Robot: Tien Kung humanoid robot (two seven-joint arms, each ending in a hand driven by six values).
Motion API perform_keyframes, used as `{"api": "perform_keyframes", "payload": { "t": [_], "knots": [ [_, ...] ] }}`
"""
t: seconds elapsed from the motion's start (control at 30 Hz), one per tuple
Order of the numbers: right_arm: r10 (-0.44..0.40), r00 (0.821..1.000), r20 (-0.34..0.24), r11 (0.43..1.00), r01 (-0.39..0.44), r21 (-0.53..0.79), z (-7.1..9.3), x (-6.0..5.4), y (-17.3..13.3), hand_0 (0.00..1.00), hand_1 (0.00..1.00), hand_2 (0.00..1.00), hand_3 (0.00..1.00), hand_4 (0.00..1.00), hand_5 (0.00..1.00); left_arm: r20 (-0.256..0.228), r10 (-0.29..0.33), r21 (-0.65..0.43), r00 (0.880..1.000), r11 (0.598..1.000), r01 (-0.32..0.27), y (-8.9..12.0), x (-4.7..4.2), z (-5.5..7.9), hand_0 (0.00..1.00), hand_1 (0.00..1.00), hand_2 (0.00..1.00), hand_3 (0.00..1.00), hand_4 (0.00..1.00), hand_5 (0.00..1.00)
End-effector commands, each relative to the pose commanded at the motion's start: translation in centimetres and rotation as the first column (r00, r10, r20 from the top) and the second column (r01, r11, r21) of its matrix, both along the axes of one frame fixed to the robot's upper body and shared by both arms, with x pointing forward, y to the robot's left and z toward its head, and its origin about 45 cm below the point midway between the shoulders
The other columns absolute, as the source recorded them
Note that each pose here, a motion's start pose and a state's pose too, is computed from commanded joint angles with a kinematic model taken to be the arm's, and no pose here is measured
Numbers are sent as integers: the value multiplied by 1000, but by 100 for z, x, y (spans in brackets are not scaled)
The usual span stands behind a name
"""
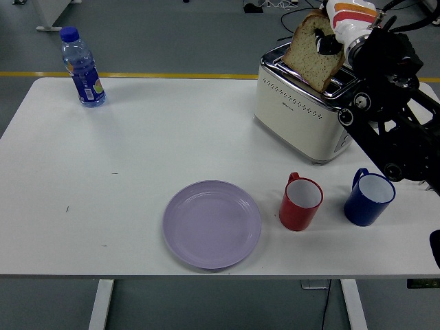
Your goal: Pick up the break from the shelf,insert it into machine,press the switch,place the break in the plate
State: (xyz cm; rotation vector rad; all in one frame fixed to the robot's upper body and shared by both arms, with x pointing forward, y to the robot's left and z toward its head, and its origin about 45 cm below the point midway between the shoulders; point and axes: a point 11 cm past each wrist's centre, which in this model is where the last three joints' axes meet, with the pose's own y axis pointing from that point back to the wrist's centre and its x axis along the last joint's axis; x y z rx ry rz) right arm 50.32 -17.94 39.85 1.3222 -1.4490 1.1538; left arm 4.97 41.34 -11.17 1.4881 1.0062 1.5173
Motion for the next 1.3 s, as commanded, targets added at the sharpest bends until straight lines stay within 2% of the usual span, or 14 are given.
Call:
{"api": "perform_keyframes", "payload": {
  "t": [0.23,0.37,0.87,1.0,1.03,1.23,1.27,1.3],
  "knots": [
    [-15,999,29,1000,15,-7,121,21,-50,261,305,382,504,391,2,2,1,1,1000,1000,-1,5,5,2,664,574,597,629,352,998],
    [-22,999,29,1000,23,-9,132,34,-71,261,305,382,504,391,2,1,2,2,1000,1000,-2,7,4,3,664,574,597,629,352,998],
    [-40,999,-12,999,39,-27,-43,66,-105,263,306,382,504,405,2,2,2,4,1000,1000,-2,11,13,6,665,575,599,629,352,998],
    [-35,999,-27,999,34,-42,-124,90,-60,263,306,382,504,405,2,0,1,4,1000,1000,-1,11,9,6,665,575,599,629,352,998],
    [-33,999,-32,998,31,-45,-153,98,-46,288,333,425,539,437,2,-1,1,4,1000,1000,-1,12,8,5,664,576,599,630,352,998],
    [-14,997,-72,997,9,-71,-286,127,9,288,333,425,539,437,2,-3,0,5,1000,1000,0,11,0,4,664,576,599,630,352,998],
    [-12,997,-75,997,6,-74,-297,129,12,482,526,610,760,630,45,-3,0,5,1000,1000,0,11,-1,4,664,576,598,630,352,998],
    [-9,996,-84,997,3,-76,-313,133,15,482,526,610,760,630,45,-3,1,5,1000,1000,-1,10,-3,4,664,576,598,630,352,998]
  ]
}}
